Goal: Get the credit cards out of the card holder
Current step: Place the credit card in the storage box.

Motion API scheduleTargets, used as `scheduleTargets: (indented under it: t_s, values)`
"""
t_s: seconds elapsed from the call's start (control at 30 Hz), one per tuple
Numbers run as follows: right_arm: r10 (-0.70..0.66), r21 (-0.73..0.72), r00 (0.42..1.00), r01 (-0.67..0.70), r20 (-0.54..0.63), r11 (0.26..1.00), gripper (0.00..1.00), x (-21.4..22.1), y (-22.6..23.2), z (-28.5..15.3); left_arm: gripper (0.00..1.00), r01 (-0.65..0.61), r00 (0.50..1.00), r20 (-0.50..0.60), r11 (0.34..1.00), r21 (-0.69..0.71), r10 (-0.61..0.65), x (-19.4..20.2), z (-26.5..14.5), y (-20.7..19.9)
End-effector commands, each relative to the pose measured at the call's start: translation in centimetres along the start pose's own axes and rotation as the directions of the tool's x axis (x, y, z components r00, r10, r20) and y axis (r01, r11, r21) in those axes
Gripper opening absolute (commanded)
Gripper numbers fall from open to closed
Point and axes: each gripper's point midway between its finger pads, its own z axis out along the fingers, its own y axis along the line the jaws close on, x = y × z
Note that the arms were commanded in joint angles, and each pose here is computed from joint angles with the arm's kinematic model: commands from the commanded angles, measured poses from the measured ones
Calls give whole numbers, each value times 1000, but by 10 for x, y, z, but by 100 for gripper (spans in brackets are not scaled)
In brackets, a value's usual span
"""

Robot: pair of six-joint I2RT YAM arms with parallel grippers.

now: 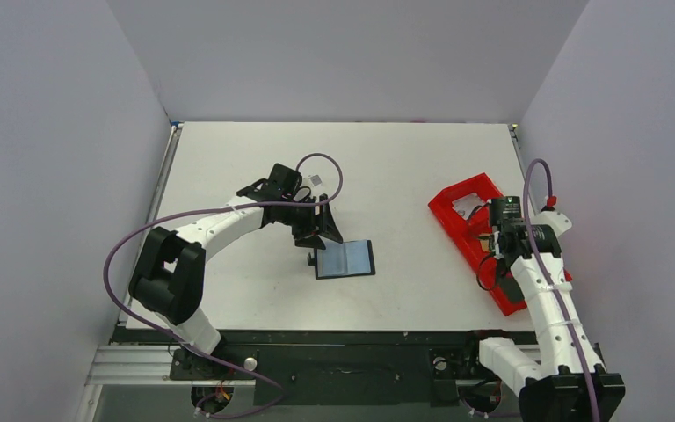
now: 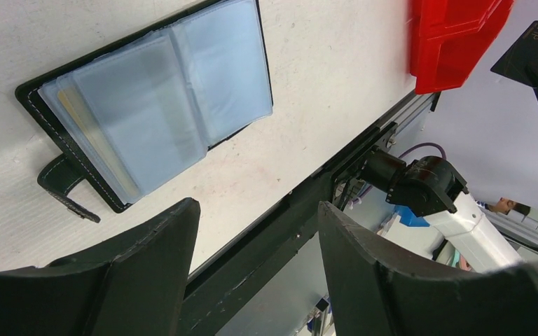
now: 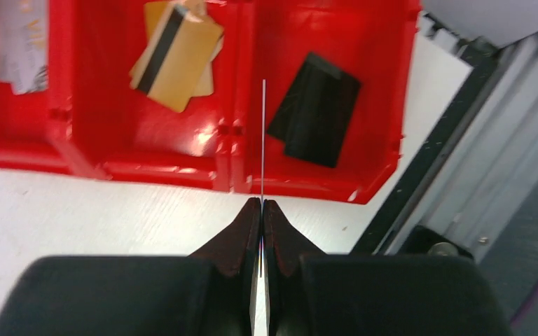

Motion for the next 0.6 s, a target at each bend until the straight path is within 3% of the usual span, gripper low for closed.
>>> scheduleTargets:
  t_s: [0.0, 0.33, 0.57]
  values:
    - [-60, 173, 997, 51, 49, 984, 0, -28, -31, 6, 60, -32, 999, 2, 999, 36, 32, 0, -4, -9]
    - [-102, 351, 995, 92, 11, 932, 0, -44, -42, 30, 60, -36, 999, 2, 998, 42, 36, -1, -6, -12]
    - [-86, 350, 996, 82, -4, 933, 0, -40, -27, 50, 60, -40, 999, 1, 998, 39, 40, -1, -6, -13]
